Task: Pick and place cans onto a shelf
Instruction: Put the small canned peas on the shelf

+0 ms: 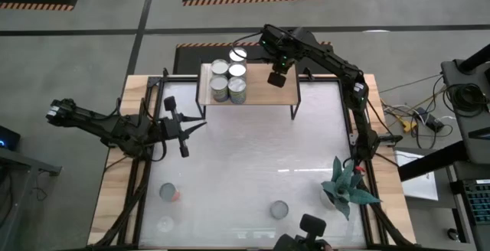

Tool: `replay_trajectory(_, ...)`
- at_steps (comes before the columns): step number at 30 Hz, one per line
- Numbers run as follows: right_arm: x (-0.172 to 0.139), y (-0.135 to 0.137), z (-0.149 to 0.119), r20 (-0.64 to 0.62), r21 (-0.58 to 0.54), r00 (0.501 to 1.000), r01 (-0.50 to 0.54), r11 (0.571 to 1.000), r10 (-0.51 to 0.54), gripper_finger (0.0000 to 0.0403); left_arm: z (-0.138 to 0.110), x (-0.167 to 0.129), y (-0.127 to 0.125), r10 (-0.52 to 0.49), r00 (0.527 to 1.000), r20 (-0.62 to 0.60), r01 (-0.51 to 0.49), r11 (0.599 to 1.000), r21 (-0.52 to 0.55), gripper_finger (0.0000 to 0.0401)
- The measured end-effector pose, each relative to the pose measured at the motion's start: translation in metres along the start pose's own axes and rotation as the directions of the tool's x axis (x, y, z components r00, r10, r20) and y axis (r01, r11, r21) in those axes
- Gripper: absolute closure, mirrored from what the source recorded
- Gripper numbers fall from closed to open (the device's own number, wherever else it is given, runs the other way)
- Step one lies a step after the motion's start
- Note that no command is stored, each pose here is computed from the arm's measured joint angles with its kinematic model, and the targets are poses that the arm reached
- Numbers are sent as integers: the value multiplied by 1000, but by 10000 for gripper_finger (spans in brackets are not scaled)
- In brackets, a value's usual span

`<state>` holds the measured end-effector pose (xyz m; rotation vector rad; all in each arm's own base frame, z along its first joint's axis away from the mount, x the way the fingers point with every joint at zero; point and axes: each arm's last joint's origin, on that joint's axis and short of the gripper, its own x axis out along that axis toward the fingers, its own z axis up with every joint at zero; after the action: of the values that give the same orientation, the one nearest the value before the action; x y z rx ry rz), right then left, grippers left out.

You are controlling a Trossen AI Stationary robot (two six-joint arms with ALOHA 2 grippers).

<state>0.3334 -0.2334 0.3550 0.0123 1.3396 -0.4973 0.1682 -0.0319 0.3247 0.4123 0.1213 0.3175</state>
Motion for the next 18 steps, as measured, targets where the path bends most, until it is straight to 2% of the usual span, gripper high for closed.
replay_trajectory(5,4,1,1,-7,-3,1000,-2,1000,2,386,0,0,0,0,1000,0,0,1000,0,365)
replay_trajectory(13,9,1,6,16,3,1000,-14,1000,14,333,0,0,0,0,1000,0,0,1000,0,365)
replay_trajectory(18,2,0,6,42,17,999,-7,1000,7,310,0,0,0,0,1000,0,0,1000,0,365)
